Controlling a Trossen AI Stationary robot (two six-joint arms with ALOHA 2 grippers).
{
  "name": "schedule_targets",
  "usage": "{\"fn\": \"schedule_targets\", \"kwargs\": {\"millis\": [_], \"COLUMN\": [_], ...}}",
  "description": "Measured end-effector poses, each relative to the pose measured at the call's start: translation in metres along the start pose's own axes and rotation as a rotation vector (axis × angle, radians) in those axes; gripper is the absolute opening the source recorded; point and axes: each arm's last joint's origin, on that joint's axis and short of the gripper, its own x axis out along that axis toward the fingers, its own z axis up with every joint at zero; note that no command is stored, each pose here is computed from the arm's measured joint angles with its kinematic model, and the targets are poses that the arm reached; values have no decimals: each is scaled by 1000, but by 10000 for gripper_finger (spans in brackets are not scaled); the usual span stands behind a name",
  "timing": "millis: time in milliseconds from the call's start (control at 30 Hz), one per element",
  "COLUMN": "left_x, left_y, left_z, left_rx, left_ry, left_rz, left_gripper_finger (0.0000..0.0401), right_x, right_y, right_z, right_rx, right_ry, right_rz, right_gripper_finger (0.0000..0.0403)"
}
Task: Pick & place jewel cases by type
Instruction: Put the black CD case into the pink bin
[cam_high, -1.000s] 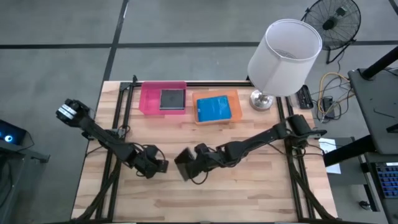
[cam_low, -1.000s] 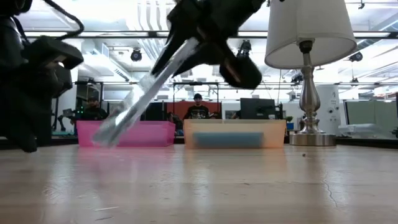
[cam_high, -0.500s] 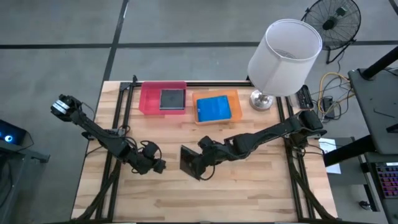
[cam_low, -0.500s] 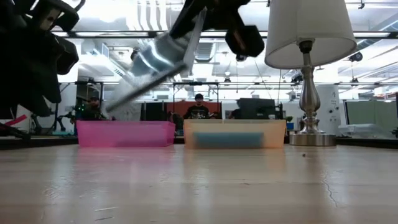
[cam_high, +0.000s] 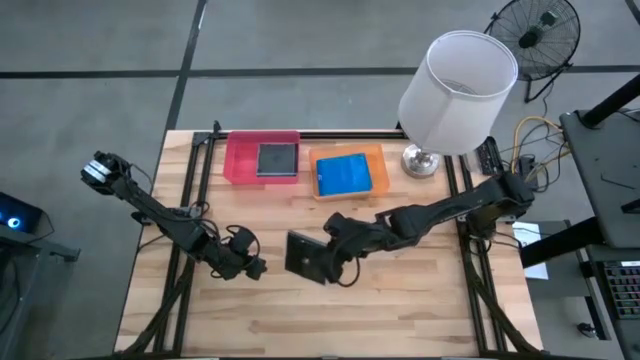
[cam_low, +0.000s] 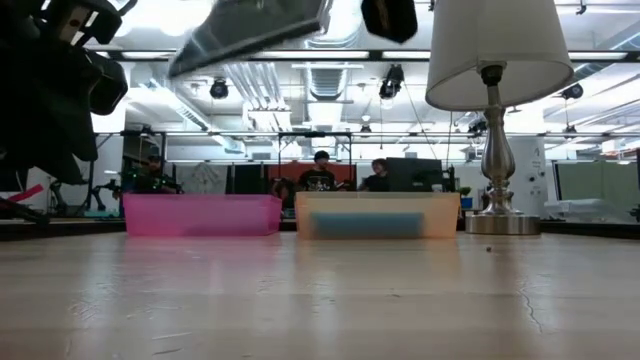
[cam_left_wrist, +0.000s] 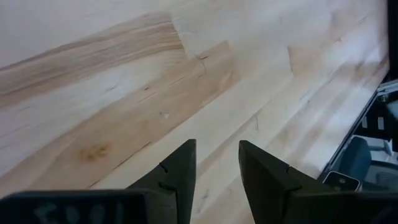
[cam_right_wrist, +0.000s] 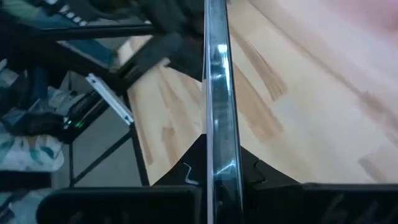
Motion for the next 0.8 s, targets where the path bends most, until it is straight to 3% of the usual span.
{"fn": "schedule_targets", "kwargs": {"millis": [633, 800], "left_x": [0, 0], "left_y": [1, 2], "left_z": [0, 1], "left_rx": [10, 12], "left_ry": [-6, -17], "left_rz": [8, 17], "left_gripper_finger": [103, 103], "right_x": [-90, -108], "right_y": [19, 20], "right_z": [31, 36], "right_rx": [-547, -769], "right_ry": [-229, -282], "right_rz": [126, 124], "right_gripper_finger": [13, 13]}}
